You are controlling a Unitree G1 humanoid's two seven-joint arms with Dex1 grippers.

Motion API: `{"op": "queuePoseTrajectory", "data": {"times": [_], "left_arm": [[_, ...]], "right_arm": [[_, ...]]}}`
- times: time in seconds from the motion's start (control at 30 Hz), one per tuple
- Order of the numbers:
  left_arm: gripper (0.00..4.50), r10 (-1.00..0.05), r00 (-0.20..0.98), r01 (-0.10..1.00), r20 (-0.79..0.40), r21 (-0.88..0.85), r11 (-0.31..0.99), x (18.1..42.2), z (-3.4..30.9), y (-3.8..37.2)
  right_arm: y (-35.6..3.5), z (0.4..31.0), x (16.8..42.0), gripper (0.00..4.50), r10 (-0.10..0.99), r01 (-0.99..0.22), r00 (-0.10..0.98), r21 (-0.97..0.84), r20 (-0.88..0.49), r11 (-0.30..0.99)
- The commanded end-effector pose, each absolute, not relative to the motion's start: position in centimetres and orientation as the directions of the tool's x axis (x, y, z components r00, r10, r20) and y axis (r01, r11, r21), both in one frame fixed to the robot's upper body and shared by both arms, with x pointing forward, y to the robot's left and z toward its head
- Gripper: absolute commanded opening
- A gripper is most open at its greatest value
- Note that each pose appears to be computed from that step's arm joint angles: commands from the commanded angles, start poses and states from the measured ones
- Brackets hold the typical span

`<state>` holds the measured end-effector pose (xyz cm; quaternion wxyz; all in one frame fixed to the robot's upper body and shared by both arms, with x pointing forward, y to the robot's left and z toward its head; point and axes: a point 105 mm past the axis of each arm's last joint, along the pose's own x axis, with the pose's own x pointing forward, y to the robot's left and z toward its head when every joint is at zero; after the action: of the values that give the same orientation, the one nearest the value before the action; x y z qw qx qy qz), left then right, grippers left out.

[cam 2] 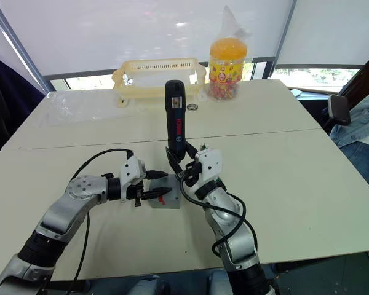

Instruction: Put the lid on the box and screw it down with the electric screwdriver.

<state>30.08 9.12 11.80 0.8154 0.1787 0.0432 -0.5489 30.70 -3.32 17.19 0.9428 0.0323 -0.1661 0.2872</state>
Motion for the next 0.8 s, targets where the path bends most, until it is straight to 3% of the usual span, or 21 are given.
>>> {"op": "queuePoseTrajectory", "data": {"times": [0.03, 0.43, 0.8], "left_arm": [[2.32, -0.844, 0.392, 0.92, -0.366, 0.184, 0.347, 29.7, 9.0, 10.0], [2.32, -0.843, 0.387, 0.922, -0.373, 0.18, 0.343, 29.7, 8.8, 10.1], [2.32, -0.842, 0.389, 0.921, -0.374, 0.18, 0.345, 29.7, 8.8, 10.1]], "right_arm": [[-3.4, 19.4, 30.4, 1.78, 0.515, -0.549, 0.75, -0.043, 0.415, 0.835], [-3.5, 21.7, 29.2, 1.78, 0.511, -0.566, 0.727, -0.023, 0.458, 0.824], [-3.3, 20.7, 29.7, 1.78, 0.516, -0.564, 0.739, -0.02, 0.433, 0.825]]}}
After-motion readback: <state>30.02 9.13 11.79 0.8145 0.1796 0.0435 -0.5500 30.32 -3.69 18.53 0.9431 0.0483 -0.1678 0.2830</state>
